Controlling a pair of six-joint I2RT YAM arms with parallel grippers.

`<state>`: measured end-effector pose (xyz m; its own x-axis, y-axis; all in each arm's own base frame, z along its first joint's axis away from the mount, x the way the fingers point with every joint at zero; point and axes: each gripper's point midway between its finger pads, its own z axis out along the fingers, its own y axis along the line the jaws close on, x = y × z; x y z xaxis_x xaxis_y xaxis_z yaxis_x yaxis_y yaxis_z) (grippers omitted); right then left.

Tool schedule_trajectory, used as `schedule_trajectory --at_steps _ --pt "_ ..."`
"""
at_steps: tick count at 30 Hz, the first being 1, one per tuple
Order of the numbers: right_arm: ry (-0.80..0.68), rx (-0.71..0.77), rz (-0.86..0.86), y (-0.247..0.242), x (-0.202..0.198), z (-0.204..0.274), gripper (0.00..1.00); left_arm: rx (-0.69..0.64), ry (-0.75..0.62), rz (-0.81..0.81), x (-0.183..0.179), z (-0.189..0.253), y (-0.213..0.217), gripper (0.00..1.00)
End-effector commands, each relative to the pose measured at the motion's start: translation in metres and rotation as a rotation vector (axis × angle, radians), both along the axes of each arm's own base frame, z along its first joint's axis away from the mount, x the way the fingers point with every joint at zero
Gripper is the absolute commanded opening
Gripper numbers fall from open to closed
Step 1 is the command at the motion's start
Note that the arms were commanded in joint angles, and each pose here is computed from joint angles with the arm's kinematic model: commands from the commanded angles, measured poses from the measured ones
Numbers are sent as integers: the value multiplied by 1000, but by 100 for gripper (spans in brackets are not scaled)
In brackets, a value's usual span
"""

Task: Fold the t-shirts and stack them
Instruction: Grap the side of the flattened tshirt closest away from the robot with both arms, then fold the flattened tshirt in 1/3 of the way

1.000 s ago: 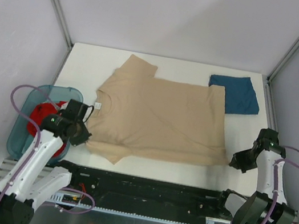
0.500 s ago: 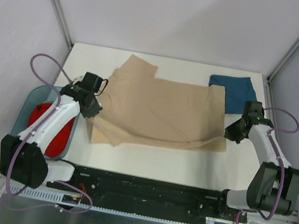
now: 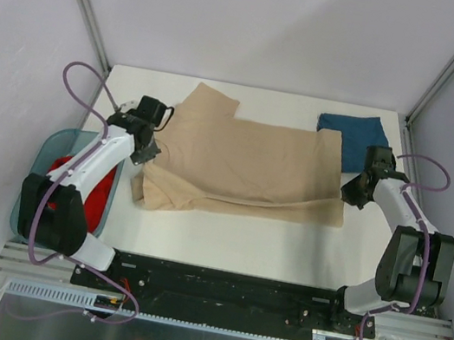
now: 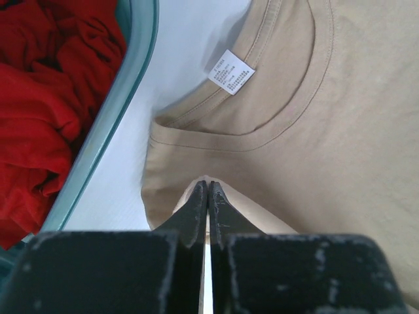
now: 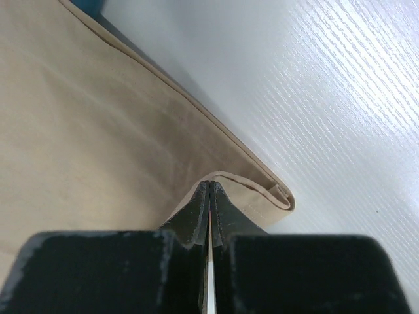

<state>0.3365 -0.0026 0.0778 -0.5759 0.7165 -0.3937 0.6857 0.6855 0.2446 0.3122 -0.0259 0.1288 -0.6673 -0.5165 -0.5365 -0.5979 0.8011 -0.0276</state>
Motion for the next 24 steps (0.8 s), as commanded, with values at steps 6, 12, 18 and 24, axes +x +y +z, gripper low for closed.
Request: schedule_trajectory --at_steps 6,12,18,24 --pt "-59 -37 -44 -13 24 8 0 54 -85 -14 30 22 8 0" --pt "-63 -44 -54 -16 26 6 0 60 -89 -33 44 20 7 0" --pt "-81 -40 -52 -17 33 5 0 63 -81 -43 57 16 6 0" --pt "-77 -29 -39 -14 38 -2 0 67 -72 -41 64 13 11 0"
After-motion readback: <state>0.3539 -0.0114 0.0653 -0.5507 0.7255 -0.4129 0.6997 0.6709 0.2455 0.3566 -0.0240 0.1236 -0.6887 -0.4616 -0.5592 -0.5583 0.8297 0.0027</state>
